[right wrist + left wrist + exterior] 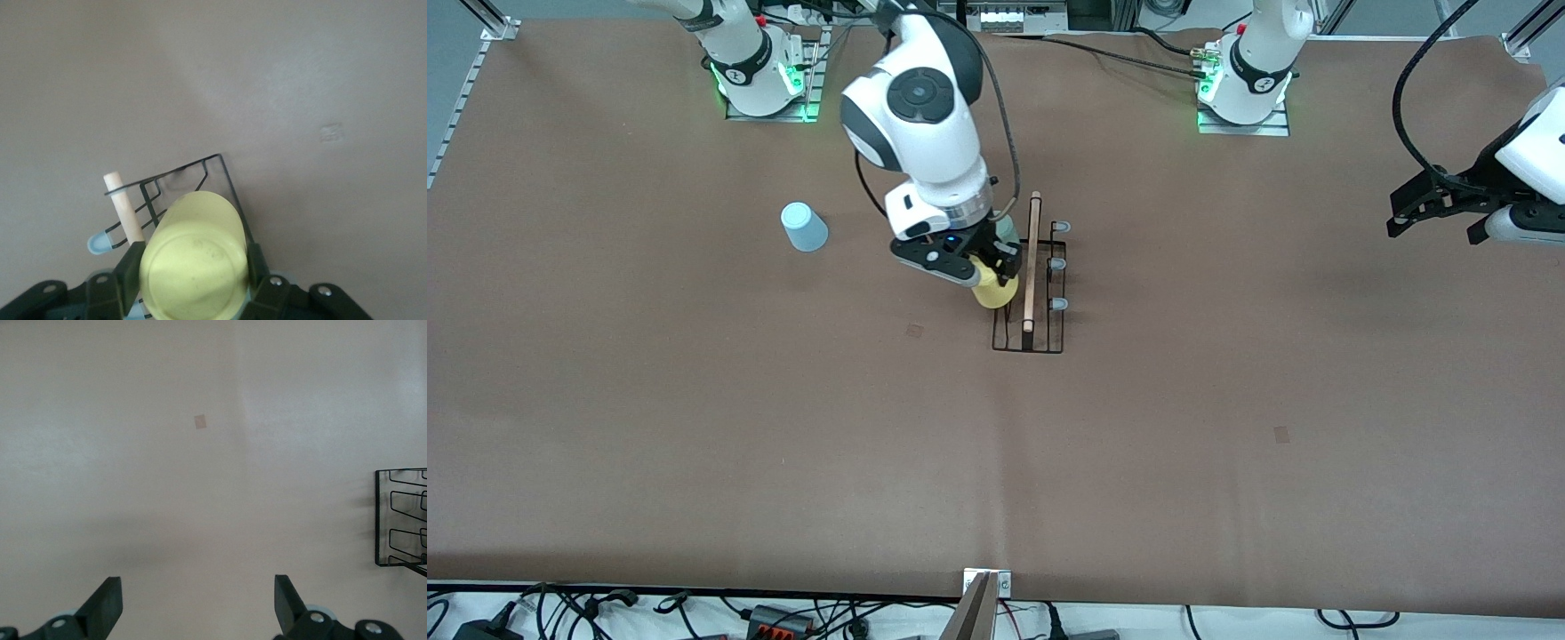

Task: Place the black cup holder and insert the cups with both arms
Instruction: 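Carry the yellow cup to the rack and lower it onto a peg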

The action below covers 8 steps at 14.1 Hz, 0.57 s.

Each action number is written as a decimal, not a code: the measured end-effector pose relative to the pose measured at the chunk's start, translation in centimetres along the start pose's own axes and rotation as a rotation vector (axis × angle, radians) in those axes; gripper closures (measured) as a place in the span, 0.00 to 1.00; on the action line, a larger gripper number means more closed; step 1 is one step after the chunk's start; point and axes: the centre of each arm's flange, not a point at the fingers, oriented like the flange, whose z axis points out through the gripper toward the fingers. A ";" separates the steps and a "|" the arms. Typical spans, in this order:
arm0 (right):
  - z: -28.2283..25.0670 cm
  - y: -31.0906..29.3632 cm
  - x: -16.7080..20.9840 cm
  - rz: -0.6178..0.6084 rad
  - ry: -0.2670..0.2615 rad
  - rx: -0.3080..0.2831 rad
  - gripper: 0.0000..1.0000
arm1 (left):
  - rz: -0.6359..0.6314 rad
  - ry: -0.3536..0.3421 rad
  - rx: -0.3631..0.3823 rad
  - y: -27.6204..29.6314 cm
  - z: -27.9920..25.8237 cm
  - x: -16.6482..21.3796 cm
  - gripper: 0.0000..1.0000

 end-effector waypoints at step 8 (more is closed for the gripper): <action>3.5 0.3 0.1 0.005 -0.014 -0.020 0.28 | 0.000 0.000 0.000 0.0 0.0 0.0 0.00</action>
